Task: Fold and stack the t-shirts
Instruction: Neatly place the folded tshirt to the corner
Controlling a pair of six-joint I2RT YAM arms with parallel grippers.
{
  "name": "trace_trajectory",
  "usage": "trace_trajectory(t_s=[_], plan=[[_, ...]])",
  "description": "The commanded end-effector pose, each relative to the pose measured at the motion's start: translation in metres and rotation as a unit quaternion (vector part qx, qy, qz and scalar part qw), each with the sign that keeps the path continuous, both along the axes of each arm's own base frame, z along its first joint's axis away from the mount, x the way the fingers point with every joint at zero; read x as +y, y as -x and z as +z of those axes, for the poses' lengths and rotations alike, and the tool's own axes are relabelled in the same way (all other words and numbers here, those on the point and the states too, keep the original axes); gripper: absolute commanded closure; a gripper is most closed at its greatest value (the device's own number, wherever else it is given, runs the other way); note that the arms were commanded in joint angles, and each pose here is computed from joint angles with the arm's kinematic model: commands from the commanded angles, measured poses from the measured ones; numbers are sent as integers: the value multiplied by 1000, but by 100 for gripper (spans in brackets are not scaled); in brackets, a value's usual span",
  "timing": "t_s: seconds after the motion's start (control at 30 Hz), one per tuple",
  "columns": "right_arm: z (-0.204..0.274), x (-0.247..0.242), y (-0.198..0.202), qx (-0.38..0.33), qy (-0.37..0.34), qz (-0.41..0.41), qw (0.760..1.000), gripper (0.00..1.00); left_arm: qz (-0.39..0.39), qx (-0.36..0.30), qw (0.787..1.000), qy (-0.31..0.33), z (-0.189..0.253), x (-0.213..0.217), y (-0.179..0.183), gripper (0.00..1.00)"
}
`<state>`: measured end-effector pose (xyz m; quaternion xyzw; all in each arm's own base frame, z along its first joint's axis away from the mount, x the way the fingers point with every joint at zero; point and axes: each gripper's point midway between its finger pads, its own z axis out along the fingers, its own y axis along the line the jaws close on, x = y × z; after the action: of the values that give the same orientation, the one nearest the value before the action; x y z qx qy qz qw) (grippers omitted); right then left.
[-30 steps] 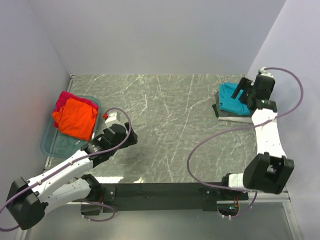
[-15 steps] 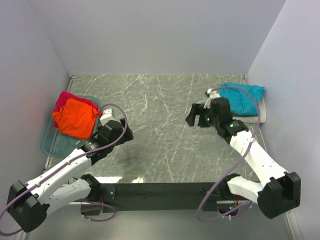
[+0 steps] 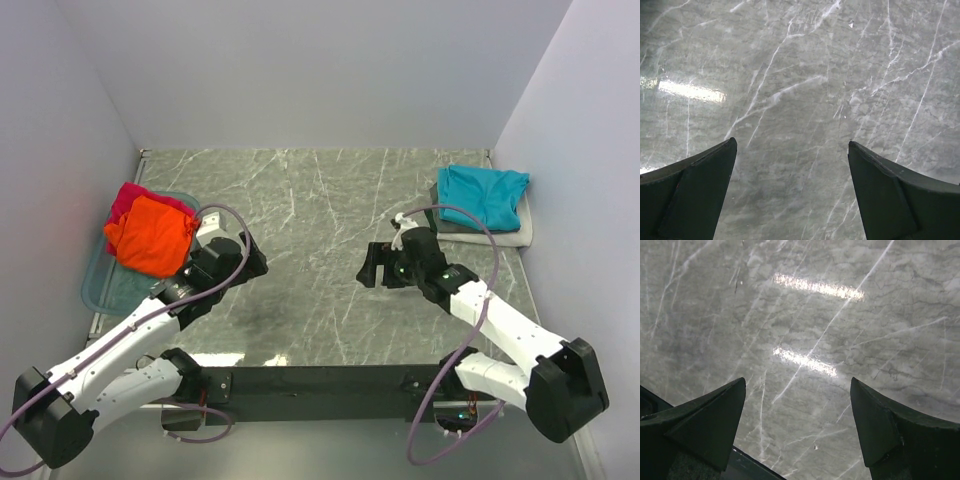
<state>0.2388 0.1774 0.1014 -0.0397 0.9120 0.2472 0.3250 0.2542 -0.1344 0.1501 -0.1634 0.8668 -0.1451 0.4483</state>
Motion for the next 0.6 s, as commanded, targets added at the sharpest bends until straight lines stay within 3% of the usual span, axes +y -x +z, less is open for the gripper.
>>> trace_trajectory(t_s=[0.0,0.57], plan=[[33,2,-14,-56,-15,-13,998,9,-6,-30,999,18,20,-3,-5,1],[34,5,-15,-60,-17,-2,998,9,-2,-30,1000,-2,21,9,3,1]])
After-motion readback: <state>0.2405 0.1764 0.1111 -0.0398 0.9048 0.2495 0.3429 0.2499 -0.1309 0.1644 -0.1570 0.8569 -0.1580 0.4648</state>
